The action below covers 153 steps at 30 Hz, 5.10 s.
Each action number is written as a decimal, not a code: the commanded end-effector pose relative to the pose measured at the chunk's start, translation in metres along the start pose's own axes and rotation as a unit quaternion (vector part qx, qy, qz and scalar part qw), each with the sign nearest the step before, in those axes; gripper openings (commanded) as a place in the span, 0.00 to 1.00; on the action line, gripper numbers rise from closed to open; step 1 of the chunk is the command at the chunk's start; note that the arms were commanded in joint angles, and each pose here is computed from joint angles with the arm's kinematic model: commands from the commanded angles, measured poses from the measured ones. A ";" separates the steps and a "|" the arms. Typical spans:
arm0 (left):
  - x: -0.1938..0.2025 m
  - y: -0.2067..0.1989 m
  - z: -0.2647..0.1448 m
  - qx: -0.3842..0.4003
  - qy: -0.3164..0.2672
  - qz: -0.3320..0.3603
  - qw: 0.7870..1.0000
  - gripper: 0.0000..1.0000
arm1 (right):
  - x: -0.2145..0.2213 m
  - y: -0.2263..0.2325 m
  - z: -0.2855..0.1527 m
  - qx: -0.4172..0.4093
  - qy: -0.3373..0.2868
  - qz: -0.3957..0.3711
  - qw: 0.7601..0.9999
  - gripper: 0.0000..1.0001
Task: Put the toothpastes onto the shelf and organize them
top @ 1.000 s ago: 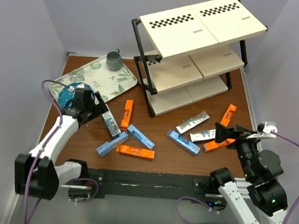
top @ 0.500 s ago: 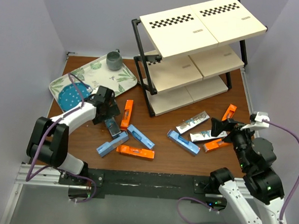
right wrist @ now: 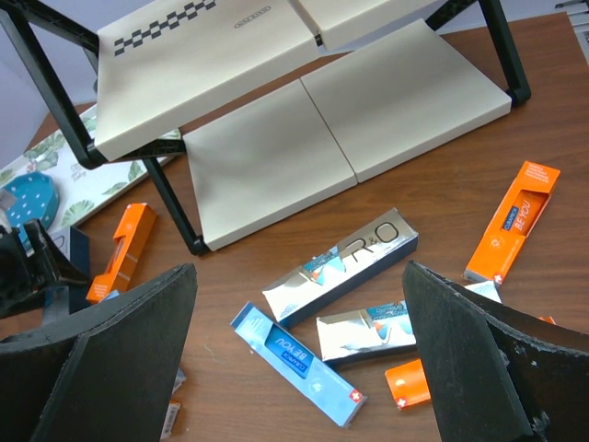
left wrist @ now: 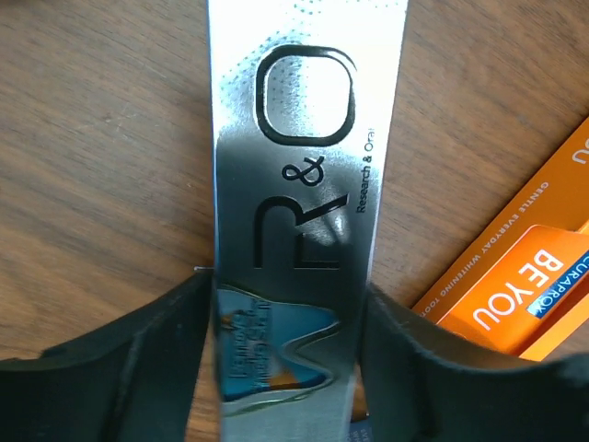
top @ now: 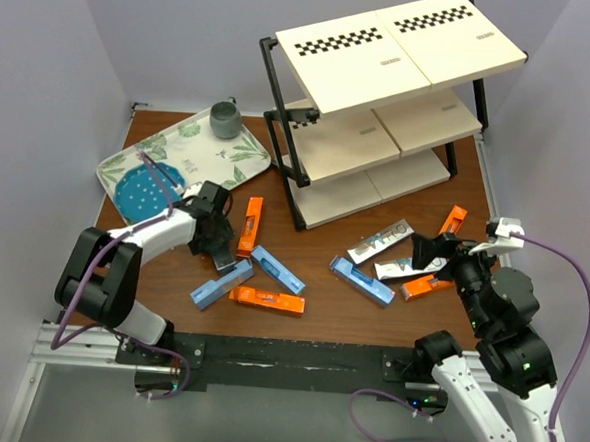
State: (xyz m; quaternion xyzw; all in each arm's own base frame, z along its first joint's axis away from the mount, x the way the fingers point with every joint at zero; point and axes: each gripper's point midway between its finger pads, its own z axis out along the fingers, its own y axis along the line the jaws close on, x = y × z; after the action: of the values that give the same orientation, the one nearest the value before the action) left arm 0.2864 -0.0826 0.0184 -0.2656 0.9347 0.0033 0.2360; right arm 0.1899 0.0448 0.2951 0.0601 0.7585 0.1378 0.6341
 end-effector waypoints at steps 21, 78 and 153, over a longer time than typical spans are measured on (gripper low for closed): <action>-0.060 -0.046 -0.111 0.169 -0.107 0.207 0.958 0.23 | 0.022 0.032 0.004 -0.082 0.111 -0.057 0.989 0.99; 0.106 -0.184 -0.284 0.517 -0.060 0.711 0.473 0.09 | 0.060 0.164 0.012 -0.572 0.121 -0.263 0.767 0.86; -0.110 0.016 -0.228 0.097 -0.571 0.178 0.796 1.00 | 0.053 -0.112 0.262 -0.043 -0.028 -0.084 0.995 0.21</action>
State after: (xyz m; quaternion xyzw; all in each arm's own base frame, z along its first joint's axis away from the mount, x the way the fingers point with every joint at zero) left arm 0.2571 -0.0545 0.2602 0.0092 0.6678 0.0950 0.7382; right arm 0.4046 -0.0138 0.1065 0.0359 0.8084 0.1004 0.5790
